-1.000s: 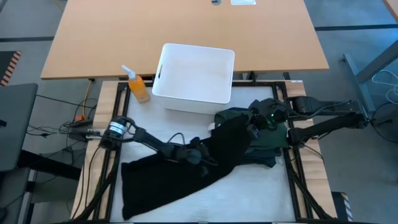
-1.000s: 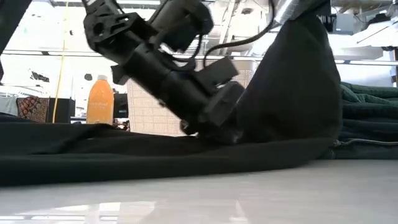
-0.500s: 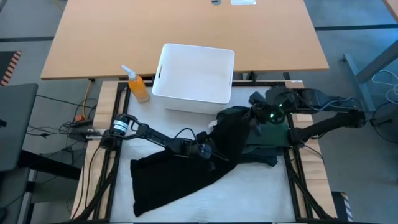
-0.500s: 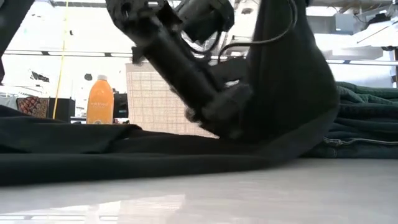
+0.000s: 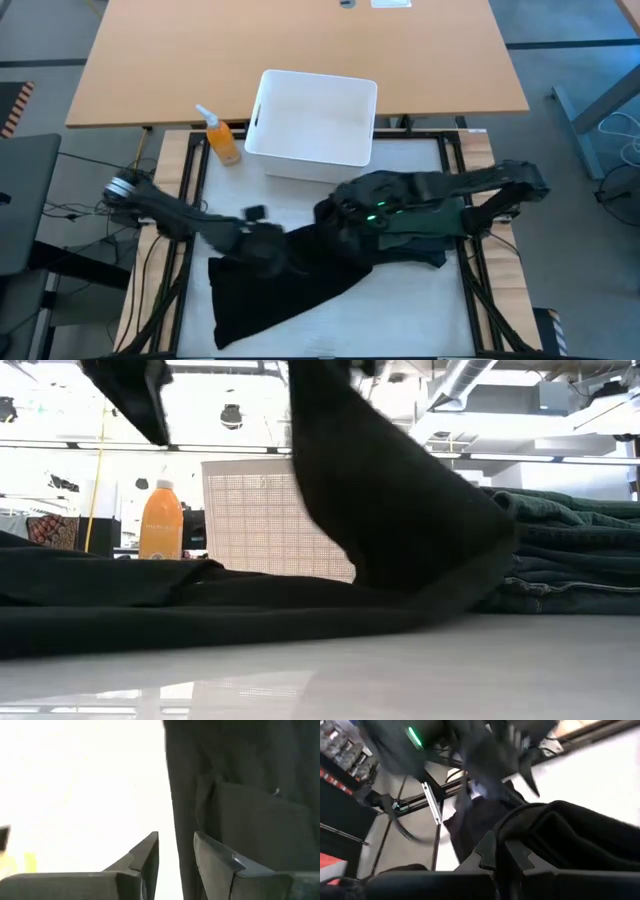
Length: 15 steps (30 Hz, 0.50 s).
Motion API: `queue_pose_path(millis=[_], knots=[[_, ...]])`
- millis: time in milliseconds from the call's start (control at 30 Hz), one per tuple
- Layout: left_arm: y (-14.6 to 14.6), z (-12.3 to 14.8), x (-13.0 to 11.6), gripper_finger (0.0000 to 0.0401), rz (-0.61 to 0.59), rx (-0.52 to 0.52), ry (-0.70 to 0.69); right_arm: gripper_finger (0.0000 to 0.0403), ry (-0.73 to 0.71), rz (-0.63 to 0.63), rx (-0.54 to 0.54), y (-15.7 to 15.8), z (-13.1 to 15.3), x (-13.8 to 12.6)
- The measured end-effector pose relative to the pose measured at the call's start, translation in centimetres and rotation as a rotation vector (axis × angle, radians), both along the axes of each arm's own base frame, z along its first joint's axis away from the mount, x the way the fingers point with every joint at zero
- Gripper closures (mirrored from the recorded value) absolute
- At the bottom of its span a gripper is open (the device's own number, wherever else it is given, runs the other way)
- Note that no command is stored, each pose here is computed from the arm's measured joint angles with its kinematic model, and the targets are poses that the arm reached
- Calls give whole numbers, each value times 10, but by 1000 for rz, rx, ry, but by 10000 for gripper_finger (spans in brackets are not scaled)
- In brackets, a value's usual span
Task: Fold laundry
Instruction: Fold the black shirt from the white laundry organizer
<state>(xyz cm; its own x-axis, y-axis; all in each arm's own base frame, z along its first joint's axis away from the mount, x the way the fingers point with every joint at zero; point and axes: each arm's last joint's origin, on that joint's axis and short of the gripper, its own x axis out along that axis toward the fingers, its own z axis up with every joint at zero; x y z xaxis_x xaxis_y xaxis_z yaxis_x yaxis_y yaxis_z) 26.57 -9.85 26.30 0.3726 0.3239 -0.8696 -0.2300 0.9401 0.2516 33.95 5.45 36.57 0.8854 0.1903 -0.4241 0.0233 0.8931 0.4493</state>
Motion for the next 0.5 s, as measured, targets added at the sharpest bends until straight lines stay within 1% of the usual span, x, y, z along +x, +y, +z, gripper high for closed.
queue_pose_path(millis=[133,267,367,500], knots=[[-5,39,-50,287,96,-27,-128,373,-51,39,-41,15,-19,53],[1,68,-89,287,119,-40,-283,373,-96,70,-48,36,-49,110],[10,85,-109,287,136,-54,-398,372,-143,90,-38,55,-75,152],[20,96,-124,287,133,-70,-468,369,-203,118,-24,82,-107,200]])
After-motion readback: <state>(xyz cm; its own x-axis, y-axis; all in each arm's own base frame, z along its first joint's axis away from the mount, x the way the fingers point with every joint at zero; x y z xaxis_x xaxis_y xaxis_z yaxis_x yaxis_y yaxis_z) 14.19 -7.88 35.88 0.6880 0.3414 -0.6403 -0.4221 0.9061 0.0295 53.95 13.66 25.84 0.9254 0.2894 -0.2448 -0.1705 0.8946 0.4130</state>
